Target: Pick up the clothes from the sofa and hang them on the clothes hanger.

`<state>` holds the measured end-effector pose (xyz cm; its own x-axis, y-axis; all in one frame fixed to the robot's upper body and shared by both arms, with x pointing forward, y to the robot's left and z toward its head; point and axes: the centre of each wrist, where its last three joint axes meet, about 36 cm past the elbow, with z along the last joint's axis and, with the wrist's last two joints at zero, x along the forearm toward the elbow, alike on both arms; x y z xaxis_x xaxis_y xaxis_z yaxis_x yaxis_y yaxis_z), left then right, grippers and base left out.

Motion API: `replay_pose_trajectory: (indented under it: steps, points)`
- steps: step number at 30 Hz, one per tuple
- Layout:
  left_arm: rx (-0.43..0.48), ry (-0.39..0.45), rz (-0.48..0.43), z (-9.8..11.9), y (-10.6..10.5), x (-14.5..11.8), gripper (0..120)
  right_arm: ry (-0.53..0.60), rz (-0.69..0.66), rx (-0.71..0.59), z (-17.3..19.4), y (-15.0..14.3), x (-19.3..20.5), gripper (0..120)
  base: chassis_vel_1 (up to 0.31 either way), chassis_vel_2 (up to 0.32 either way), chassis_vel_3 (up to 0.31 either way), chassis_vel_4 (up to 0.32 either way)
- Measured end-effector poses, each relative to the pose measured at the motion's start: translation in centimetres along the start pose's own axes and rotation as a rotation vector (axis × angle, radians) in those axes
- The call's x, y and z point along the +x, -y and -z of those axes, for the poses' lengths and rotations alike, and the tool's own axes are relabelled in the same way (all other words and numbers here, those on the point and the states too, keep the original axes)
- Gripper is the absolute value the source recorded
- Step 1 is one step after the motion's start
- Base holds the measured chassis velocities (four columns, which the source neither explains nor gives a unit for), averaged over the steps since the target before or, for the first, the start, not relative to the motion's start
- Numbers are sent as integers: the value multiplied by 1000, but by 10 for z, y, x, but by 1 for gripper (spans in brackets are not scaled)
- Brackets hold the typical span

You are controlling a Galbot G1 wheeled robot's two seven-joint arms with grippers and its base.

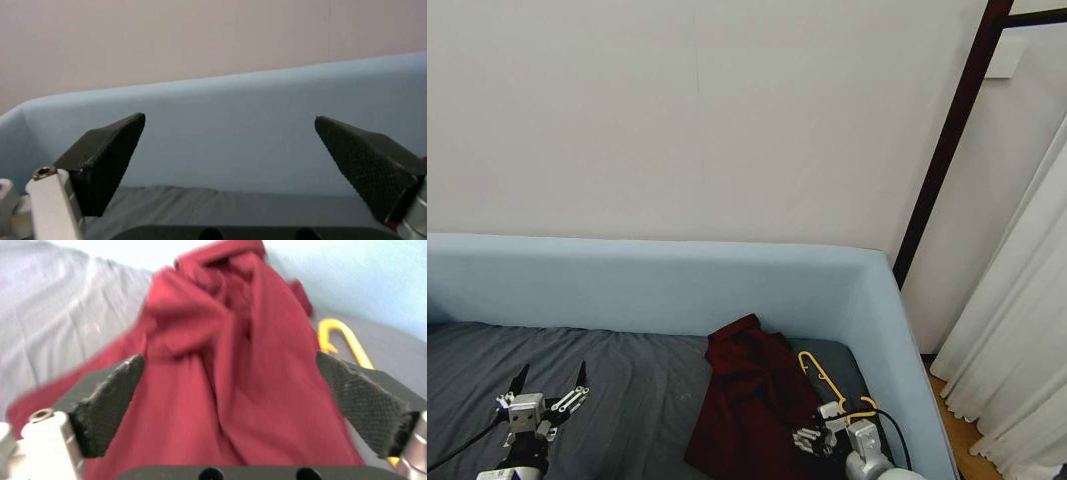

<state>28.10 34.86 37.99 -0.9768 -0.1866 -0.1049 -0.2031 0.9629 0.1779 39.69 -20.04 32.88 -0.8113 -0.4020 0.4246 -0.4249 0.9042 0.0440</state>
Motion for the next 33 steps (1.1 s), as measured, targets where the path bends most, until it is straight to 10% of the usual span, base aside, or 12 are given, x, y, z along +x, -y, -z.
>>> replay_pose_trajectory:
  steps: [24,33]
  points:
    - [12,13,1,4,11,17,100,-38,40,87,3,14,-162,100,0,0,0,0]
    - [16,14,6,3,12,18,100,-77,69,112,-14,30,-169,74,0,0,0,0]
